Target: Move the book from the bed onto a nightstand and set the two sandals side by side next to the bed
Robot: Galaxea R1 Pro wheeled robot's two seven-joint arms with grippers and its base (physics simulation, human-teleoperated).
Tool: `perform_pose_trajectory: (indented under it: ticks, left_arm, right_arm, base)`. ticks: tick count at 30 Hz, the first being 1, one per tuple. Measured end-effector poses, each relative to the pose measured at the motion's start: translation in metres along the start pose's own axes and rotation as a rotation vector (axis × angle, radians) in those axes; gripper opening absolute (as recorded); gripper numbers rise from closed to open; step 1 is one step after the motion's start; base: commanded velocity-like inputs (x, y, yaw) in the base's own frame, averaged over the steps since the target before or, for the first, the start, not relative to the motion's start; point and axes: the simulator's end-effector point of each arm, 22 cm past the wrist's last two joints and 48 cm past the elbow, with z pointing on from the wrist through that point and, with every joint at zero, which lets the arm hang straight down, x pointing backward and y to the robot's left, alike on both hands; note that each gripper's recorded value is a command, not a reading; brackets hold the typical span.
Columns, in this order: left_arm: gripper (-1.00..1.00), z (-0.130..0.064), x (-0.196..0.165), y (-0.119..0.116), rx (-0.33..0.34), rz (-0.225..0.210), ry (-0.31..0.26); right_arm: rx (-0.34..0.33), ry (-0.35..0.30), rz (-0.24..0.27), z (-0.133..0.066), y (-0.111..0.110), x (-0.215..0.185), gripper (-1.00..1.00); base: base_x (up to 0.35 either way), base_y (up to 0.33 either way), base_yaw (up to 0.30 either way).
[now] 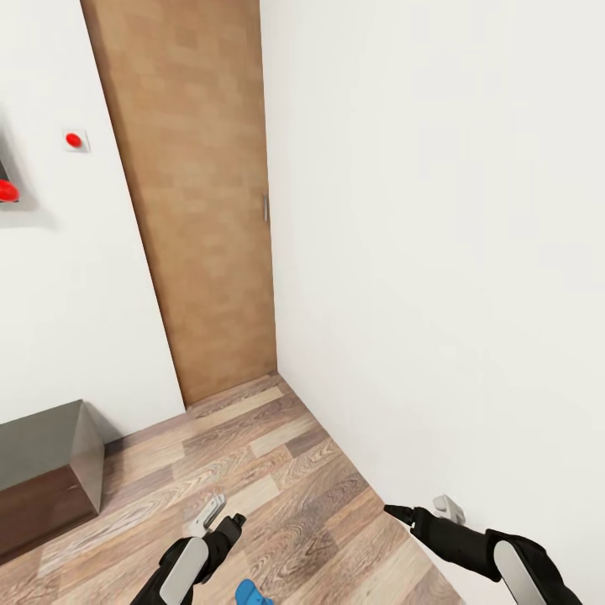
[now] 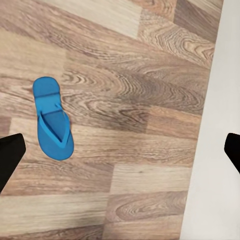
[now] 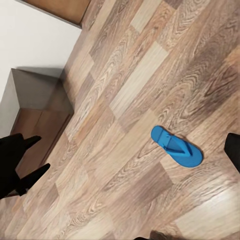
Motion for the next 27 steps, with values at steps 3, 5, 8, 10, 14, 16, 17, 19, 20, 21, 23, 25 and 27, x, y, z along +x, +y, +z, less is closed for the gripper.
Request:
perform_pose_trajectory:
  ticks: [3, 5, 8, 10, 14, 16, 17, 19, 20, 21, 23, 25, 27]
  left_arm:
    - [1.00, 0.005, 0.002, 0.003, 0.000, 0.000, 0.000]
    - [1.00, 0.008, 0.004, 0.006, 0.000, 0.000, 0.000]
    - [1.00, 0.012, 0.006, 0.009, 0.000, 0.000, 0.000]
    - [1.00, 0.015, 0.007, 0.011, 0.000, -0.001, -0.001]
    - [1.00, 0.021, 0.010, 0.016, 0.000, 0.000, -0.001]
    - [1.00, 0.024, 0.012, 0.018, 0.000, -0.001, -0.001]
    - [1.00, 0.026, 0.012, 0.019, 0.000, 0.000, -0.001]
    - [1.00, 0.029, 0.014, 0.021, 0.000, -0.001, -0.002]
    - [1.00, 0.030, 0.015, 0.022, 0.000, 0.000, -0.002]
    - [1.00, 0.032, 0.015, 0.024, 0.000, 0.000, -0.002]
    - [1.00, 0.035, 0.017, 0.026, 0.001, 0.000, -0.001]
    - [1.00, 0.038, 0.019, 0.028, 0.001, 0.000, -0.001]
    - [1.00, 0.041, 0.020, 0.031, 0.001, 0.000, -0.001]
  right_arm:
    - [0.000, 0.000, 0.001, 0.003, -0.004, 0.003, 1.00]
    - [-0.001, 0.000, 0.001, 0.006, -0.007, 0.005, 1.00]
    - [0.000, 0.001, 0.001, 0.009, -0.012, 0.008, 1.00]
    - [0.000, 0.001, 0.001, 0.011, -0.015, 0.010, 1.00]
    - [-0.001, 0.001, 0.001, 0.015, -0.021, 0.014, 1.00]
    - [0.000, 0.001, 0.001, 0.017, -0.024, 0.016, 1.00]
    - [0.000, 0.001, 0.001, 0.017, -0.025, 0.017, 1.00]
    - [0.000, 0.000, 0.001, 0.019, -0.029, 0.019, 1.00]
    - [0.000, 0.001, 0.001, 0.020, -0.030, 0.020, 1.00]
    - [-0.001, 0.000, 0.001, 0.021, -0.031, 0.020, 1.00]
    - [-0.001, 0.000, 0.001, 0.023, -0.035, 0.022, 1.00]
    - [-0.001, 0.001, 0.001, 0.026, -0.037, 0.025, 1.00]
    - [-0.001, 0.001, 0.000, 0.028, -0.040, 0.027, 1.00]
  base:
    - [0.000, 0.000, 0.000]
    - [0.000, 0.000, 0.000]
    - [0.000, 0.000, 0.000]
    - [0.000, 0.000, 0.000]
    - [0.000, 0.000, 0.000]
    - [0.000, 0.000, 0.000]
    - [0.000, 0.000, 0.000]
    - [0.000, 0.000, 0.000]
    - [0.000, 0.000, 0.000]
    - [0.000, 0.000, 0.000]
    - [0.000, 0.000, 0.000]
    - [0.000, 0.000, 0.000]
    - [0.000, 0.000, 0.000]
